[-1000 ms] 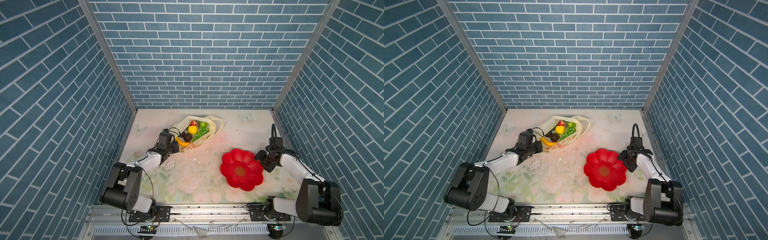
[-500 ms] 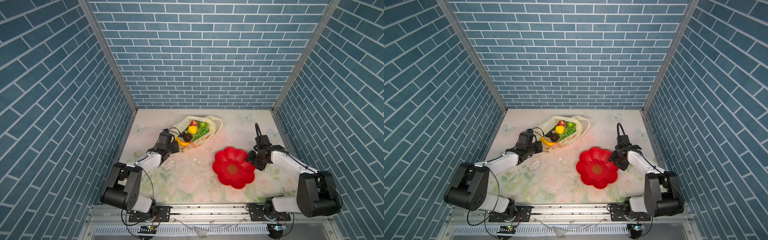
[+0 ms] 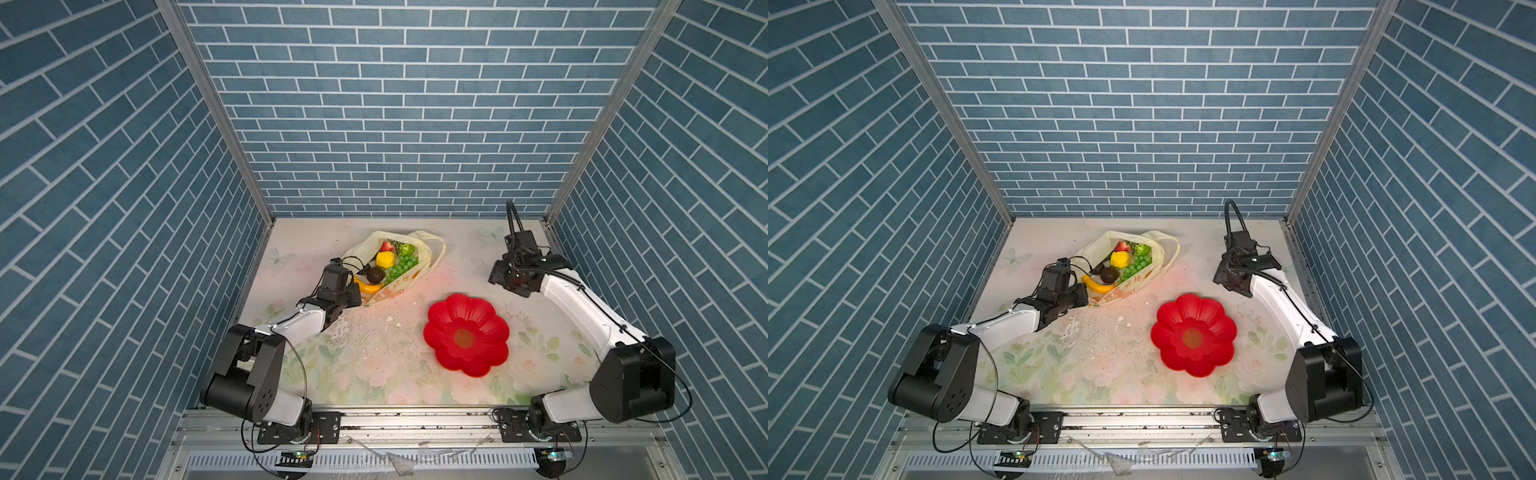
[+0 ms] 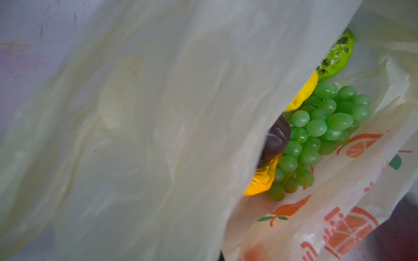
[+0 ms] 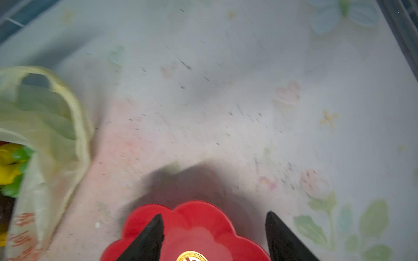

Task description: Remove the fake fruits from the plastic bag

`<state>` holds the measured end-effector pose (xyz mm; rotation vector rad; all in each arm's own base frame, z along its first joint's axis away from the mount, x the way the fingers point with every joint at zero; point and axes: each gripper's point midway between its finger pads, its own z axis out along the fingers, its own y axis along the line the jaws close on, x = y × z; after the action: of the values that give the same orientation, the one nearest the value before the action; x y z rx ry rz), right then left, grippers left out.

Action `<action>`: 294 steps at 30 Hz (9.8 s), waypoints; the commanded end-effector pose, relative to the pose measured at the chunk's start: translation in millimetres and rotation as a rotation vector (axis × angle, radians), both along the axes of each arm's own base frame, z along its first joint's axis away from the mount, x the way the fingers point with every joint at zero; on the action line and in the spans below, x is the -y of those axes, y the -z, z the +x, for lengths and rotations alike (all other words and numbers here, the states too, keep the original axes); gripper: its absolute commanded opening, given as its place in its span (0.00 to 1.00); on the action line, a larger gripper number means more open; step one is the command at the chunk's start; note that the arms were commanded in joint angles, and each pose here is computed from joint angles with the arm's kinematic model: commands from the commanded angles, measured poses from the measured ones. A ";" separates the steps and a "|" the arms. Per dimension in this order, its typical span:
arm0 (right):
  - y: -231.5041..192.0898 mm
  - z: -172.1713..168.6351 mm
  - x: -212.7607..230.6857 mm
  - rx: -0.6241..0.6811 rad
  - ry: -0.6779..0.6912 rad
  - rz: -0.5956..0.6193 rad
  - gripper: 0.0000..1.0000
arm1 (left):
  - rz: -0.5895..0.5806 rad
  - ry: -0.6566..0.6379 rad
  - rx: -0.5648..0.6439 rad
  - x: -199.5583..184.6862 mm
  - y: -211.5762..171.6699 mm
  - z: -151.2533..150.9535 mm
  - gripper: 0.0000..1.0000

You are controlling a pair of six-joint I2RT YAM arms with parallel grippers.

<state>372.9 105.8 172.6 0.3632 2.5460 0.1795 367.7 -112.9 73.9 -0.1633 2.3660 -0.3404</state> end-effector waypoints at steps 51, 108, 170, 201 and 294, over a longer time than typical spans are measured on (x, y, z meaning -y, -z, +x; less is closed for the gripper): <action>75.7 51.2 -181.3 0.009 -0.411 0.249 0.00 | 0.071 0.043 -0.185 3.5 -14.3 -119.7 0.60; 26.8 69.6 -178.5 0.088 -0.465 0.138 0.38 | 0.277 0.004 -0.002 20.7 -67.6 38.4 0.03; 98.6 131.4 -290.2 -0.039 -0.118 0.437 0.81 | 0.051 0.100 -0.110 60.1 -51.3 20.4 0.01; 108.6 121.3 -309.3 -0.058 -0.224 0.407 0.63 | 0.082 0.093 -0.113 55.5 -48.6 21.5 0.01; 92.5 -108.6 -47.6 0.151 -0.272 -0.812 0.63 | 0.106 0.064 -0.138 27.6 -33.1 26.8 0.00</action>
<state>266.2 167.9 82.6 -0.3520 2.3167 -0.5999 396.2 -145.0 106.4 -0.0695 2.5258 -0.2556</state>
